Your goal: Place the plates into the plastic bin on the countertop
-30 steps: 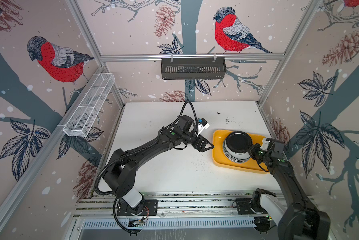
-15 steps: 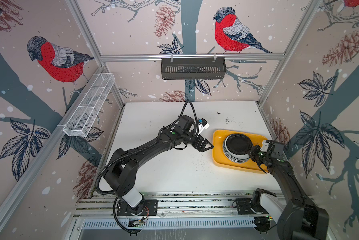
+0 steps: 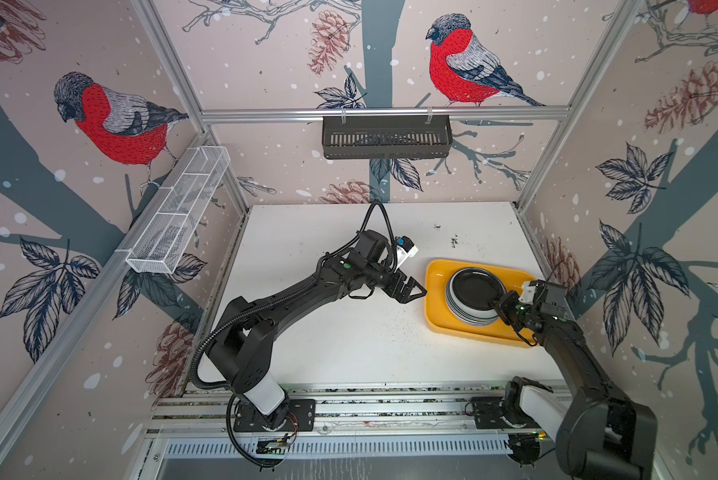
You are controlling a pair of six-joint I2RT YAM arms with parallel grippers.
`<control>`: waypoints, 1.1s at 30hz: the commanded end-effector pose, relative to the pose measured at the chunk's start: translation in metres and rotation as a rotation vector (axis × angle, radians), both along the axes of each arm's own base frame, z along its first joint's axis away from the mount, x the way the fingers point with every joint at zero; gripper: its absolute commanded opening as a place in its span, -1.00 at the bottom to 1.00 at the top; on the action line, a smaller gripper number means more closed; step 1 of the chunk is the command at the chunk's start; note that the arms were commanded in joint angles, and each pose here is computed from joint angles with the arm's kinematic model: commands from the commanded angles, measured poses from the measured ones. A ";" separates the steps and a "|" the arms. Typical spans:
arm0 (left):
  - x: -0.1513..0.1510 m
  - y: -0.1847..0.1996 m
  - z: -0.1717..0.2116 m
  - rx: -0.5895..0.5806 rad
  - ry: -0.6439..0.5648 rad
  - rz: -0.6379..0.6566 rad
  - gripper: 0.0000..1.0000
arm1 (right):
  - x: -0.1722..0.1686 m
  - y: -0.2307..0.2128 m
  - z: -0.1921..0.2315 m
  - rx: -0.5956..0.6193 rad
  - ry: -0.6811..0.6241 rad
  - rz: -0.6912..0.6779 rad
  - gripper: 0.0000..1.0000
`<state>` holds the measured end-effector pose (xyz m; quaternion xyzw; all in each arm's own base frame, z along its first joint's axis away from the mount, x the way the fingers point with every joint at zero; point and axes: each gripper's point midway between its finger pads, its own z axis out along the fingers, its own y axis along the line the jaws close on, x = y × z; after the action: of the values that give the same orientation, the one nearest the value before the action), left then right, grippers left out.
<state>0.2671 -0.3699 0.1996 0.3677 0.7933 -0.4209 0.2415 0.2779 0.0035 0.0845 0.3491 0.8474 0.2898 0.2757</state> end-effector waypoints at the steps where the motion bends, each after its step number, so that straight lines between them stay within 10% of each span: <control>1: 0.001 -0.001 0.002 0.000 -0.031 -0.013 0.93 | 0.002 -0.005 0.001 -0.035 -0.010 -0.001 -0.44; 13: 0.007 0.002 0.000 0.036 -0.049 0.022 0.93 | 0.003 -0.013 0.007 -0.078 -0.012 -0.025 -0.14; 28: 0.021 0.013 -0.007 0.101 -0.116 0.090 0.93 | 0.022 -0.026 0.069 -0.224 -0.213 -0.014 0.99; 33: 0.039 0.030 -0.004 0.163 -0.192 0.177 0.94 | 0.033 -0.039 0.096 -0.326 -0.295 -0.039 0.99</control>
<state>0.2936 -0.3507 0.1920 0.3549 0.8237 -0.3318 0.2926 0.3008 -0.0226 0.1616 0.2893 0.8348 0.2266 0.4100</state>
